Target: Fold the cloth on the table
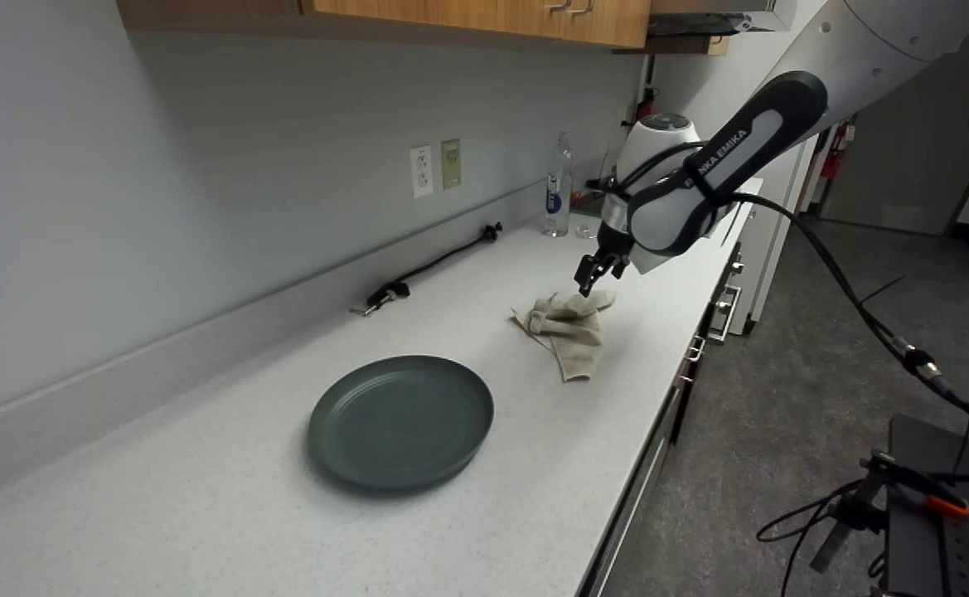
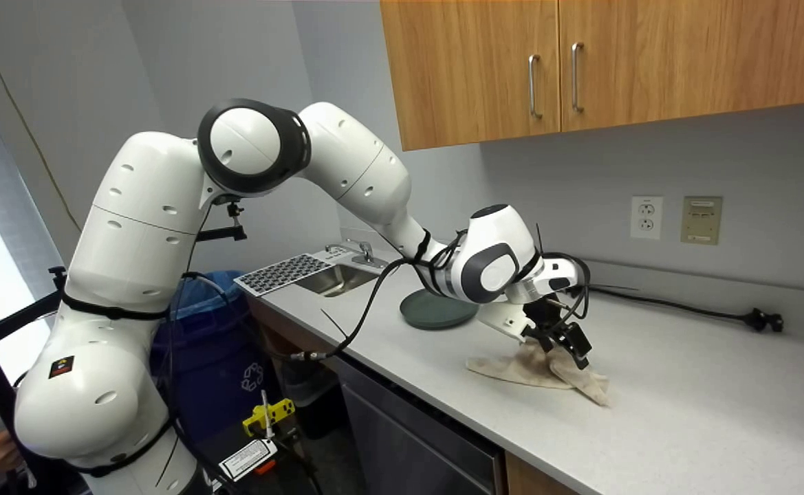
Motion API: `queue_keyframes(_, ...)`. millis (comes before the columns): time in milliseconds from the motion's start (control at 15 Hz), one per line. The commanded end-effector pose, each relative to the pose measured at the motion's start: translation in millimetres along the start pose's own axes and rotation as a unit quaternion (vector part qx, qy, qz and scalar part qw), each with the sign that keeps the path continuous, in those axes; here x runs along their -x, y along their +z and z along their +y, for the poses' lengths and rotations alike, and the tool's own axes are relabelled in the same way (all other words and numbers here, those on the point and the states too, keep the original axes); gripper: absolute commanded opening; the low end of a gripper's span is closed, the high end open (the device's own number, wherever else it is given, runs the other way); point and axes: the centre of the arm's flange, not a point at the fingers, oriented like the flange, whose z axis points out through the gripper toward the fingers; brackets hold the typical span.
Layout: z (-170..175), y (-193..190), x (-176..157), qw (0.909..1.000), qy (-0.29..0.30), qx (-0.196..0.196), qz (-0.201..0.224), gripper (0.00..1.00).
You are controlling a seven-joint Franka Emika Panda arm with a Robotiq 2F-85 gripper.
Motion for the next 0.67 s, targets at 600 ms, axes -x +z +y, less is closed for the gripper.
queue_keyframes(600, 20, 22, 13, 0.9943, 0.106, 0.010, -0.012, 1.00)
